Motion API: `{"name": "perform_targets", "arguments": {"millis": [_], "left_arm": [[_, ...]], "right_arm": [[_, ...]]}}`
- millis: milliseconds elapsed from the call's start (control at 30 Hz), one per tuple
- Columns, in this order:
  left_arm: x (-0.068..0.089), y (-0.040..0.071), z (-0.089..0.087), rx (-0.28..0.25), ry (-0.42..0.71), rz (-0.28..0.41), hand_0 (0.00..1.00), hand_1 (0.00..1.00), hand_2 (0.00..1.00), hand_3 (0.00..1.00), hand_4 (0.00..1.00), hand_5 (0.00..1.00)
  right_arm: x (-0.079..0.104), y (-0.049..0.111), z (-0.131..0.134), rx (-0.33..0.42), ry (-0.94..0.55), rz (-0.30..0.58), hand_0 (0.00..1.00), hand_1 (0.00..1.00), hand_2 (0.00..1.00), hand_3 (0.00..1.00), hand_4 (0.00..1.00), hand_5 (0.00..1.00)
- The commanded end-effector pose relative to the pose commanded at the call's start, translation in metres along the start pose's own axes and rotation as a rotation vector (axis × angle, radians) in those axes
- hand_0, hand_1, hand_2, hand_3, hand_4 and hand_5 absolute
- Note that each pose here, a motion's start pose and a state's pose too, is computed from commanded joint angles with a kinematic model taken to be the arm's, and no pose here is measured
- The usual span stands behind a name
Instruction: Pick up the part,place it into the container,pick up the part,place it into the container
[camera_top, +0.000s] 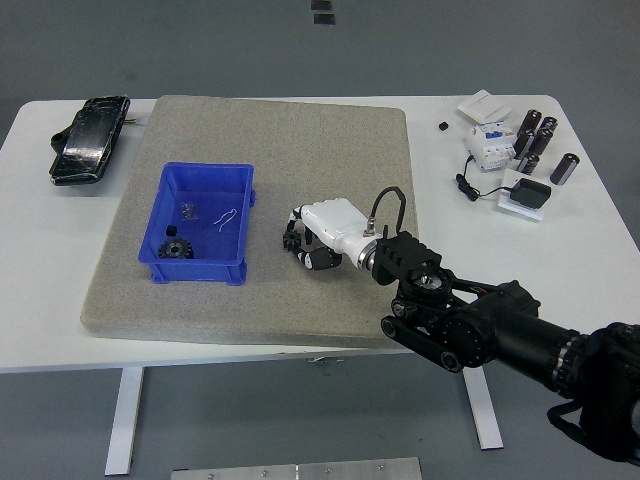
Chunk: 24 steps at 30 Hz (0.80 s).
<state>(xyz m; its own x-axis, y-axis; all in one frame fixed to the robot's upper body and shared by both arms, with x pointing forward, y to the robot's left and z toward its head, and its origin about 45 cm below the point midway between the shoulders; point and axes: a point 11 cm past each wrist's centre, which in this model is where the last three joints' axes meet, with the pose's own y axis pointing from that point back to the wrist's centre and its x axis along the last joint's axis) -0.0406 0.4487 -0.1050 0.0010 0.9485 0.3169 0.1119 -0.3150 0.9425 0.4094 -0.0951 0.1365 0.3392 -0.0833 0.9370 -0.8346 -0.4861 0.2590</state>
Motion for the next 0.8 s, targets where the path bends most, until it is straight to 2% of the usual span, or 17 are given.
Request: {"name": "perform_targets", "arguments": {"millis": [267, 567, 800], "left_arm": [[0.000, 0.000, -0.002, 0.003, 0.000, 0.000, 0.669, 0.648, 0.647, 0.548, 0.694, 0.481], [0.000, 0.000, -0.003, 0.006, -0.002, 0.000, 0.669, 0.648, 0.647, 0.548, 0.696, 0.483], [0.001, 0.000, -0.003, 0.006, -0.004, 0.002, 0.669, 0.648, 0.647, 0.549, 0.699, 0.488]], "right_arm": [[0.011, -0.002, -0.010, 0.025, -0.024, 0.031, 0.340, 0.457, 0.396, 0.562, 0.548, 0.268], [0.032, -0.004, -0.040, 0.103, -0.061, 0.065, 0.335, 0.456, 0.392, 0.559, 0.561, 0.287], [0.045, -0.005, -0.059, 0.161, -0.034, 0.089, 0.333, 0.455, 0.388, 0.559, 0.560, 0.294]]}}
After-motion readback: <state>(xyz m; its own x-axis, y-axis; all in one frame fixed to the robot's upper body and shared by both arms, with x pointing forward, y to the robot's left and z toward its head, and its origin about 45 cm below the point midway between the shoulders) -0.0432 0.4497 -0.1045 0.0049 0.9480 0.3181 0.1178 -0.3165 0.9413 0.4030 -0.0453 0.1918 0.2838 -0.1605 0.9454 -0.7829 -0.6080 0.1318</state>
